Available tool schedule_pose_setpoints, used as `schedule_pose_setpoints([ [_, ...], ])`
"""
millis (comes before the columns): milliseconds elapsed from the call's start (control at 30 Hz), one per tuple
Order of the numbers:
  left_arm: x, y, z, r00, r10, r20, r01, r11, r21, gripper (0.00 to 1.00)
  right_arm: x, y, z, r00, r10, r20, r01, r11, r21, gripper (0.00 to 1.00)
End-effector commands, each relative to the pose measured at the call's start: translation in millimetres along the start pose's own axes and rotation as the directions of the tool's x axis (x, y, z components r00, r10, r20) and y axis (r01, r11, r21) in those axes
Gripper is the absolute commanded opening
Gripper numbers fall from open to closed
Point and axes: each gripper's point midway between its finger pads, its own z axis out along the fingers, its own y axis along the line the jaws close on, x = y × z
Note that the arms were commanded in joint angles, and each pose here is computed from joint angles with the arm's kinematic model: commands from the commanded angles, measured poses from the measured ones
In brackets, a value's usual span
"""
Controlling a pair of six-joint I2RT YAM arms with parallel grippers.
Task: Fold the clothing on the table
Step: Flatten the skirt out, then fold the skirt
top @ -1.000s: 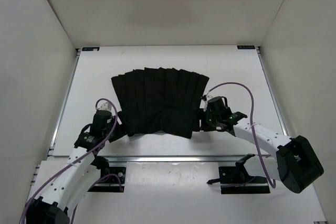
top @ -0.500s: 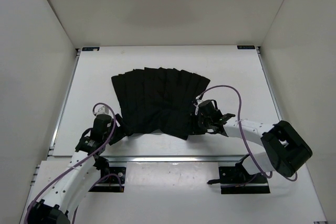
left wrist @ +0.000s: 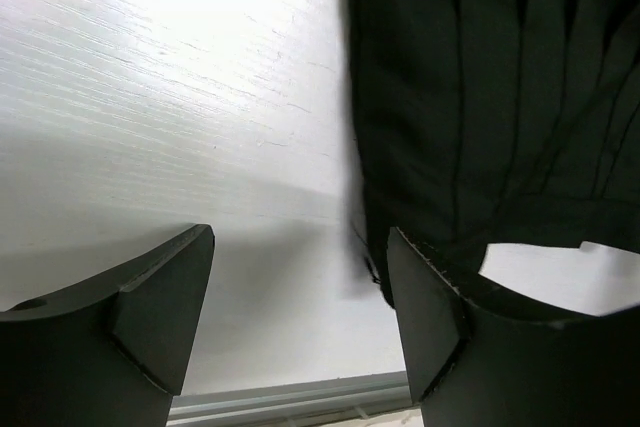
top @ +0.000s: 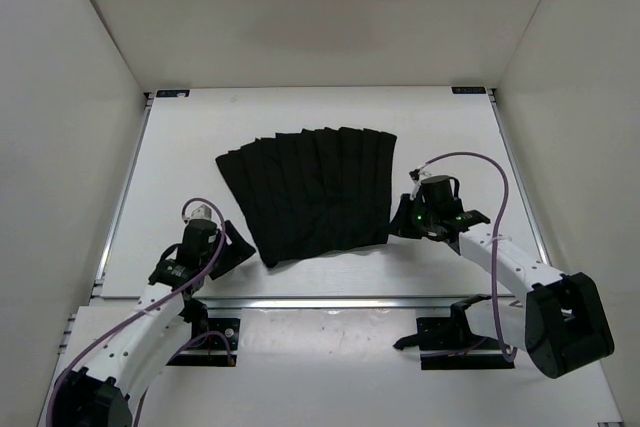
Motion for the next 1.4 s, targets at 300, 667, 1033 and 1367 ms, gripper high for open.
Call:
schedule_pose_setpoints([
  [300, 36.4, -41.3, 10.3, 0.986, -0.103, -0.131, 0.128, 0.970, 0.205, 0.77, 17.0, -6.0, 6.5, 0.999, -0.022, -0.044, 0.022, 1.000, 0.003, 0.00],
  [667, 38.1, -31.7, 21.8, 0.984, -0.083, -0.158, 0.107, 0.983, 0.150, 0.14, 7.1, -14.1, 1.2, 0.999, -0.019, -0.025, 0.020, 0.999, 0.034, 0.00],
  [1033, -40.2, -55.9, -2.7, 0.931, 0.307, -0.199, -0.312, 0.950, 0.005, 0.63, -12.9, -10.3, -20.9, 0.997, -0.079, 0.015, 0.078, 0.995, 0.057, 0.00],
  [1367, -16.4, -33.8, -9.8, 0.942, 0.271, -0.198, -0.281, 0.960, -0.023, 0.70, -5.5, -14.1, -14.5, 0.997, -0.070, -0.009, 0.070, 0.996, 0.051, 0.00],
])
